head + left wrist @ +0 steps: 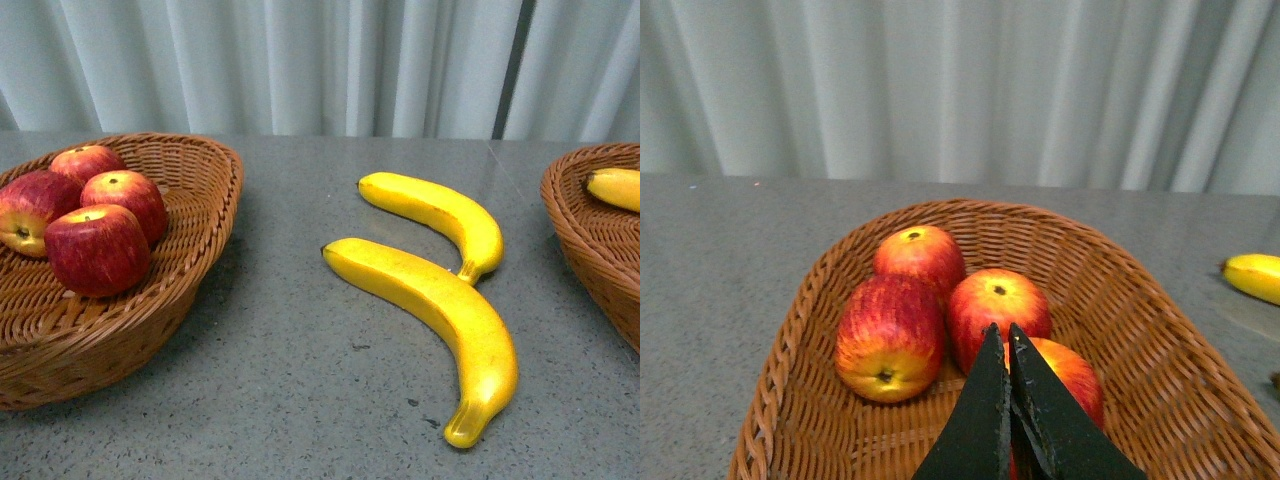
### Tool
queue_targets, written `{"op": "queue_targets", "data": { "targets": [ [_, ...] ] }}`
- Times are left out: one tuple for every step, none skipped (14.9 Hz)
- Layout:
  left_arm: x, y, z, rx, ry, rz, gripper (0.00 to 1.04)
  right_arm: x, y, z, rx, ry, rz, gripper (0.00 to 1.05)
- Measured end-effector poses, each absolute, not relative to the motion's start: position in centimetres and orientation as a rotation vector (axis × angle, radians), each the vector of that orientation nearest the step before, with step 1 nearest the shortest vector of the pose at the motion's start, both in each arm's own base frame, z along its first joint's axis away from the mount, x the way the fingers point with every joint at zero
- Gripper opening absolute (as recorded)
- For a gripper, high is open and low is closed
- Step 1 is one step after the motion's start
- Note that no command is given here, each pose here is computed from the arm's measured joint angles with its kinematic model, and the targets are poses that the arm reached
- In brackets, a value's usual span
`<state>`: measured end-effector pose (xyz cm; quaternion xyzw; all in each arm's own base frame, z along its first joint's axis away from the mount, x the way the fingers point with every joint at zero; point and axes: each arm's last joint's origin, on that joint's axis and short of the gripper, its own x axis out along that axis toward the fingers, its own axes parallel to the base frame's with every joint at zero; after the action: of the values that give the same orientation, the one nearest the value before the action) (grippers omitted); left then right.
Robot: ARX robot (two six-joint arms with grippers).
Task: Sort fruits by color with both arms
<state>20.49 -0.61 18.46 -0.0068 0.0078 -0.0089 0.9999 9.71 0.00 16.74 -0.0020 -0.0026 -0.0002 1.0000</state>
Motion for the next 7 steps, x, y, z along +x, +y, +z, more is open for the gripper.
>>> {"op": "queue_targets", "data": {
  "targets": [
    [19.8,-0.1,18.4,-0.014,0.009,0.002,0.02,9.7,0.0,16.7,-0.004,-0.005,0.000,0.98],
    [19.0,0.1,18.2,-0.014,0.004,0.016,0.02,9.7,0.0,16.7,-0.004,-0.005,0.000,0.98],
    [18.3,0.1,17.9,-0.014,0.010,0.006,0.02,9.7,0.0,16.7,-0.004,-0.005,0.000,0.98],
    [17.9,0.0,17.7,-0.014,0.015,0.004,0.02,9.7,0.0,16.7,-0.004,-0.005,0.000,0.98],
    [16.3,0.0,17.5,-0.014,0.009,0.003,0.02,9.7,0.0,16.7,-0.004,-0.005,0.000,0.98],
    [14.9,0.0,15.8,-0.014,0.044,0.003,0.02,9.7,0.0,16.7,-0.004,-0.005,0.000,0.98],
    [14.1,0.0,16.5,-0.014,0.003,0.000,0.02,9.7,0.0,16.7,-0.004,-0.005,0.000,0.98]
  ]
}}
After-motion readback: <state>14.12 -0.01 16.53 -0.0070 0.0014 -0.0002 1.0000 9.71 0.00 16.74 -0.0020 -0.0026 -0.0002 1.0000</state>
